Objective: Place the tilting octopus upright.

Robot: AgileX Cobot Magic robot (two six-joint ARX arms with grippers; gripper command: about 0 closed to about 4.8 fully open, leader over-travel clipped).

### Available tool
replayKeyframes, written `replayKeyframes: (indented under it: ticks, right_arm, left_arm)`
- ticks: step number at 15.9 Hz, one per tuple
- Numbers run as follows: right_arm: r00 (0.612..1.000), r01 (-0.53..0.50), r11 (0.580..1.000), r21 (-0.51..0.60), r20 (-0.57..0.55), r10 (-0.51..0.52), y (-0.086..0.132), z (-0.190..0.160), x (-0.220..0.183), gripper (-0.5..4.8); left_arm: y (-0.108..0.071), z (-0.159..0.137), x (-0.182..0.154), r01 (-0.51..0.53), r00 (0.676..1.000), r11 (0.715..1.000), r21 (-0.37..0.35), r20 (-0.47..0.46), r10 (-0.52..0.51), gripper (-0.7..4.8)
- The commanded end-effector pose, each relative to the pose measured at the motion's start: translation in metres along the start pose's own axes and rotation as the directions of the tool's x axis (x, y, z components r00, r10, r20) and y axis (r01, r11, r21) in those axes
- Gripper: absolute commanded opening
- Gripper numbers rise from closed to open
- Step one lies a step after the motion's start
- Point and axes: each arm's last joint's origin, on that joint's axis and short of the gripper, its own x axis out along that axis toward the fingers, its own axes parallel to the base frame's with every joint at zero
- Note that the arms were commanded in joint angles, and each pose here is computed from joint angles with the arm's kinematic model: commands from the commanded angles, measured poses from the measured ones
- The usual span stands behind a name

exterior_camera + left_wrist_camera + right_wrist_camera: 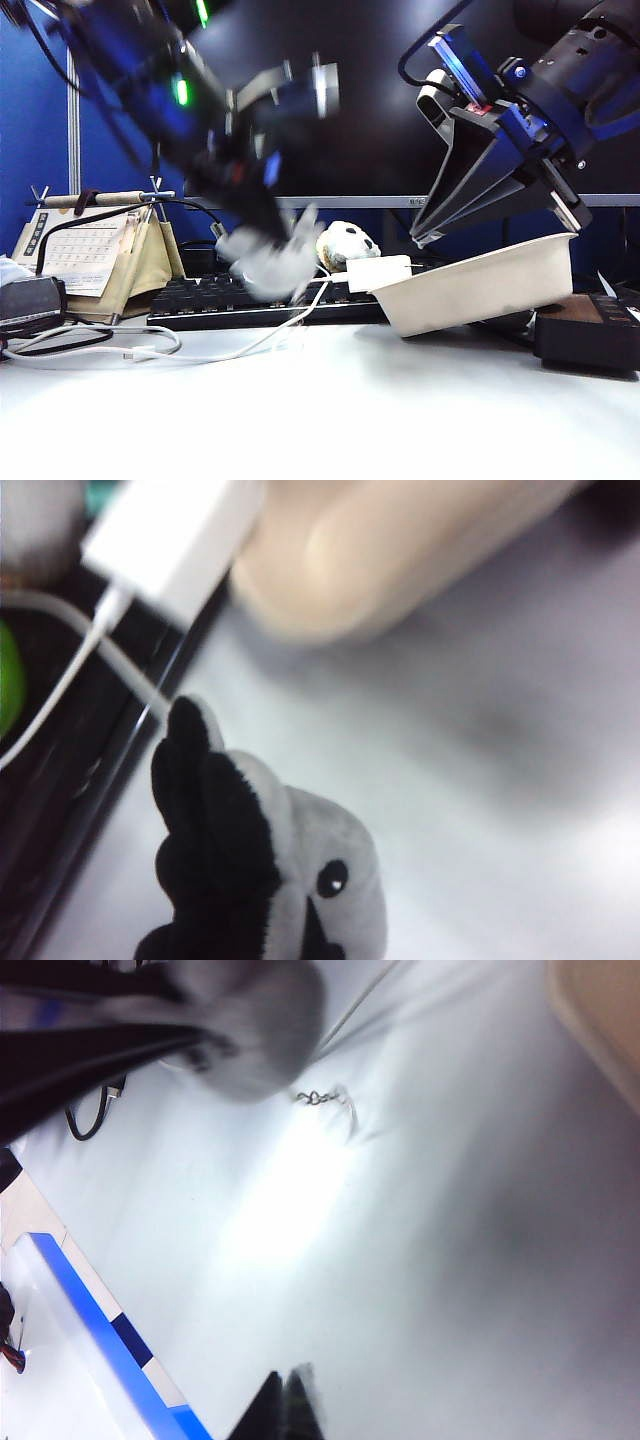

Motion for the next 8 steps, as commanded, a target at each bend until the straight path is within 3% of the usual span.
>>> replayKeyframes:
  ticks: [1,4,6,8]
  right_arm:
    - [1.000,-0.019,1.000,-0.016,0.012,0.019,0.004,0.001,-0.004,-0.01]
    - [0.998,-0.059,0.997,-0.039,0.030,0.061,0.013,-0.002,-0.017,-0.01]
    - [0.995,-0.094,0.994,-0.053,0.035,0.096,0.021,-0.005,-0.027,-0.01]
    - [0.995,-0.097,0.994,-0.046,0.026,0.098,0.026,-0.011,-0.035,-0.01]
  left_arm:
    - [-0.004,0.005,-0.006,0.156,0.987,0.958,-0.241,0.078,-0.141,-0.06]
    - [-0.006,0.005,-0.006,0.228,0.974,0.899,-0.375,0.092,-0.209,-0.06]
    - [-0.007,0.005,-0.006,0.241,0.971,0.890,-0.387,0.096,-0.221,-0.06]
    - [-0.009,0.006,-0.006,0.328,0.944,0.846,-0.420,0.137,-0.299,-0.06]
